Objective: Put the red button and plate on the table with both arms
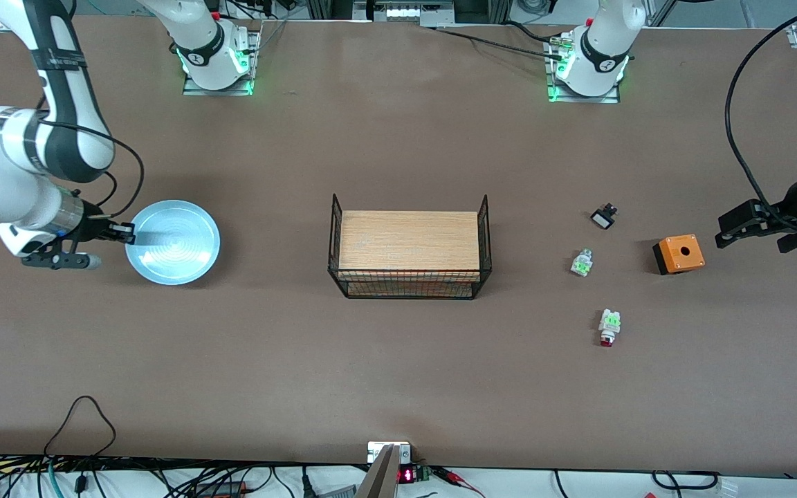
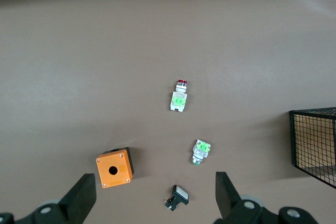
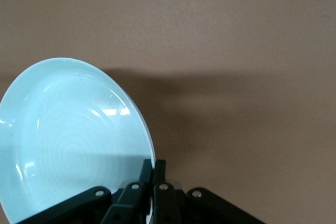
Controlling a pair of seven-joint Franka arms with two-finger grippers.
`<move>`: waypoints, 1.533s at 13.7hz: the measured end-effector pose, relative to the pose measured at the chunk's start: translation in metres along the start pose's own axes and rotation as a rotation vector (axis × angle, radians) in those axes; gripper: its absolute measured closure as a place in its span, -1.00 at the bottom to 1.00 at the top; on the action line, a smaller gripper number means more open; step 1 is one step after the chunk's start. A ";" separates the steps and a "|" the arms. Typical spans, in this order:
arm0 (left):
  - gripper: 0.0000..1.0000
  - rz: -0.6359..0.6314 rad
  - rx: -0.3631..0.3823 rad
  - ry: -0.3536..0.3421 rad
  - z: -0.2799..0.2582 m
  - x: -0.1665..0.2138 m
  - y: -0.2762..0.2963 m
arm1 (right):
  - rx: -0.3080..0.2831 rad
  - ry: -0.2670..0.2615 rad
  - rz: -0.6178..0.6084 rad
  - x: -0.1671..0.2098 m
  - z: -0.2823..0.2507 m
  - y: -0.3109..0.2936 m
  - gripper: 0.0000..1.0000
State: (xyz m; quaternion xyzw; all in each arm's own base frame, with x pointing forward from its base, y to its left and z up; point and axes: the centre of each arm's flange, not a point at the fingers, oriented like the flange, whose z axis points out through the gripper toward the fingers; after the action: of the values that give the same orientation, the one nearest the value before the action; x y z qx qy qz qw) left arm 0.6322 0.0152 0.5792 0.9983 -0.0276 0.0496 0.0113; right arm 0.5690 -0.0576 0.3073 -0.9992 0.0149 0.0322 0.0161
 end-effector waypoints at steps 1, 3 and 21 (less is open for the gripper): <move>-1.00 0.000 0.000 0.000 0.000 0.000 0.000 | -0.003 0.010 -0.004 -0.008 0.014 0.005 0.94; -1.00 0.000 0.000 0.000 0.000 0.000 0.000 | -0.013 0.037 -0.028 -0.024 0.041 0.013 0.94; -1.00 0.002 -0.002 -0.009 0.006 0.002 0.001 | 0.042 -0.040 -0.016 0.005 -0.151 -0.015 -1.00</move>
State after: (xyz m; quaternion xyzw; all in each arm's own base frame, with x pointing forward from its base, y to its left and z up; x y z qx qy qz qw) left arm 0.6343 0.0140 0.5738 0.9985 -0.0286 0.0454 0.0120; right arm 0.5845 -0.0474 0.4582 -0.9979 0.0074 0.0515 0.0378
